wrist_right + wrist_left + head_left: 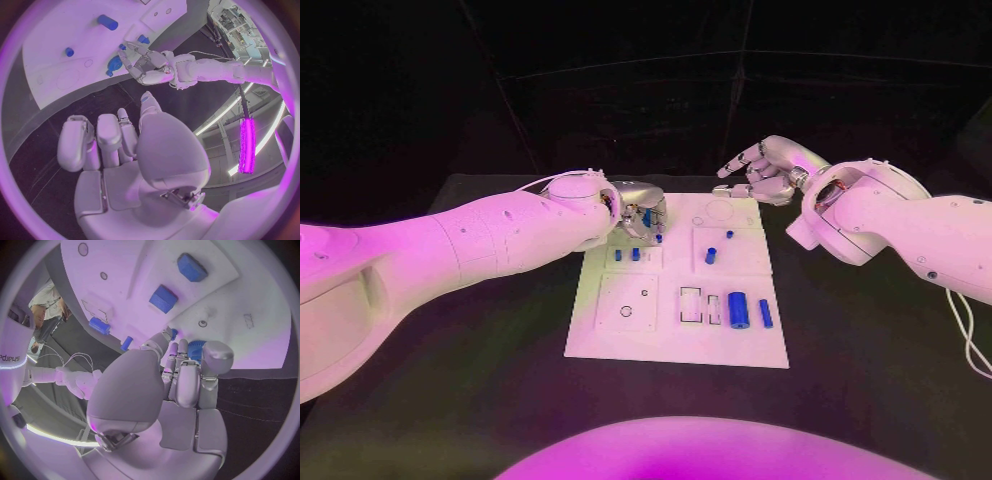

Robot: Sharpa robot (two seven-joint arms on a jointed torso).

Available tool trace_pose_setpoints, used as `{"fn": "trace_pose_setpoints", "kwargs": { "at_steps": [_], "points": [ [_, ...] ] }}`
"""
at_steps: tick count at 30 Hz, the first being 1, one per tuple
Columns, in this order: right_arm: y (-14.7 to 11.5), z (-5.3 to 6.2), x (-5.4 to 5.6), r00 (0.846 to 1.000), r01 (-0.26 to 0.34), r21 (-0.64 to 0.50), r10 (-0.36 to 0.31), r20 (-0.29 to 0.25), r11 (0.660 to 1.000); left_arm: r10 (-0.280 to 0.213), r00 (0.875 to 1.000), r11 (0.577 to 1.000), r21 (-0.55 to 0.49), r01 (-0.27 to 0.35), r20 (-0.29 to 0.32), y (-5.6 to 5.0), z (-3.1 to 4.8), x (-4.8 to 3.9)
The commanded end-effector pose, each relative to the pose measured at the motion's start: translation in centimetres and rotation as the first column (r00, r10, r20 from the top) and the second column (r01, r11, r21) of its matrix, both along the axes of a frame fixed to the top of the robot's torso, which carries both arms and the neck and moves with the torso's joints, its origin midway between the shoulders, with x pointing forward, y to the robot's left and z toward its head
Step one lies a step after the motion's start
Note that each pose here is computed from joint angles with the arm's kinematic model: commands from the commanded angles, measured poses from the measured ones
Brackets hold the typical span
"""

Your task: Assemble the parts on the task board

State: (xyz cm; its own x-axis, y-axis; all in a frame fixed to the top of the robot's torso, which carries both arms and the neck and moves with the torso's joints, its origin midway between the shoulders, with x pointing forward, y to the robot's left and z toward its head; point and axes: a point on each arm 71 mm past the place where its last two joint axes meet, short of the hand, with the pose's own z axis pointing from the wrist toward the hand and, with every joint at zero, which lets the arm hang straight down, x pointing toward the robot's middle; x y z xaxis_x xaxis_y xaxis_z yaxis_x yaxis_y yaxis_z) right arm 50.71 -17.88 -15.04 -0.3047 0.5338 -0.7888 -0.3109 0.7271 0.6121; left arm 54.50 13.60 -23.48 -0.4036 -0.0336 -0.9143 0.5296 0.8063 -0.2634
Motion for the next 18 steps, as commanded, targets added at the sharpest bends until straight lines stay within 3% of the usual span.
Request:
{"fn": "trace_pose_setpoints", "kwargs": {
  "at_steps": [1, 18],
  "points": [
    [0.15, 0.16, -0.02, 1.000, -0.008, 0.005, 0.008, 0.006, 1.000, -0.004, 1.000, 1.000, 0.018, 0.004, -0.007, -0.13, -0.08, 0.06],
    [0.24, 0.17, -0.09, 1.000, -0.010, 0.005, 0.010, 0.004, 1.000, -0.005, 1.000, 0.999, 0.031, 0.005, -0.030, -0.72, -0.63, 0.07]
  ]
}}
